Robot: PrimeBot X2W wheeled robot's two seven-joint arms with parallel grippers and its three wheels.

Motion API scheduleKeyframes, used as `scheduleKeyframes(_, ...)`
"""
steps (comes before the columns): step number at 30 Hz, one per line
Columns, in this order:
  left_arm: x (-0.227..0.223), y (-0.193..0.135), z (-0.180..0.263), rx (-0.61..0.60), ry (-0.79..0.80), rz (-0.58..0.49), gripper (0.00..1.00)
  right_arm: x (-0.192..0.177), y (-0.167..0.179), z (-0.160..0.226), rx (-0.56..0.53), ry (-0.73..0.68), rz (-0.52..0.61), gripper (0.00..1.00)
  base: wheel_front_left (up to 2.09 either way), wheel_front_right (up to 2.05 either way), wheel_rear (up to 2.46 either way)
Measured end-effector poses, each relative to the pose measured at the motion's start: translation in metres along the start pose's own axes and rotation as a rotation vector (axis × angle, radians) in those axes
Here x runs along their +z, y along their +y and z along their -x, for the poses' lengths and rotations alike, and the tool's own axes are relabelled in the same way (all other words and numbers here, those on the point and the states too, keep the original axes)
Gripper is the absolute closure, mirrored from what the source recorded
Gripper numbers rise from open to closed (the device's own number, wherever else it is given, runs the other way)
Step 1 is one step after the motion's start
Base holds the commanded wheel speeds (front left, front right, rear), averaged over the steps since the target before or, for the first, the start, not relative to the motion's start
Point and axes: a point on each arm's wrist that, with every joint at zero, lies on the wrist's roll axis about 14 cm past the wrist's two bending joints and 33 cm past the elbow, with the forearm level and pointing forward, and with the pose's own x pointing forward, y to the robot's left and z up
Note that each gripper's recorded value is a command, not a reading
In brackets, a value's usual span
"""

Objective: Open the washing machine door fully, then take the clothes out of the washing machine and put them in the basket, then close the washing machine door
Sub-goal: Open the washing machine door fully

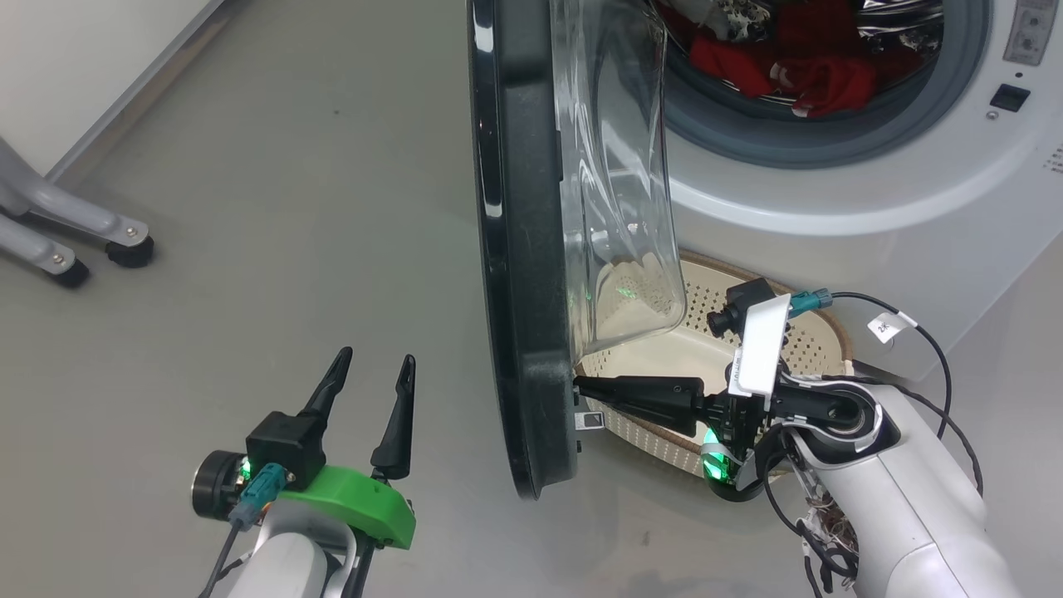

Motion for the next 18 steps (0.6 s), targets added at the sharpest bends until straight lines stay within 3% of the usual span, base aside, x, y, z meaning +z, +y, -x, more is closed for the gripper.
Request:
scheduleKeyframes(10,0.002,0.005,0.004,0.017,-0.008,0.001,0.0,-0.003,0.004,-0.007,0.027,-0.016,-0.017,1.0,0.0,0.0,0.0)
scheduleKeyframes(18,0.004,0.004,0.005,0.013,-0.016,0.003,0.0,0.013,0.009,0.003,0.055,-0.146,-0.025,1.0,0.0,0.0,0.0)
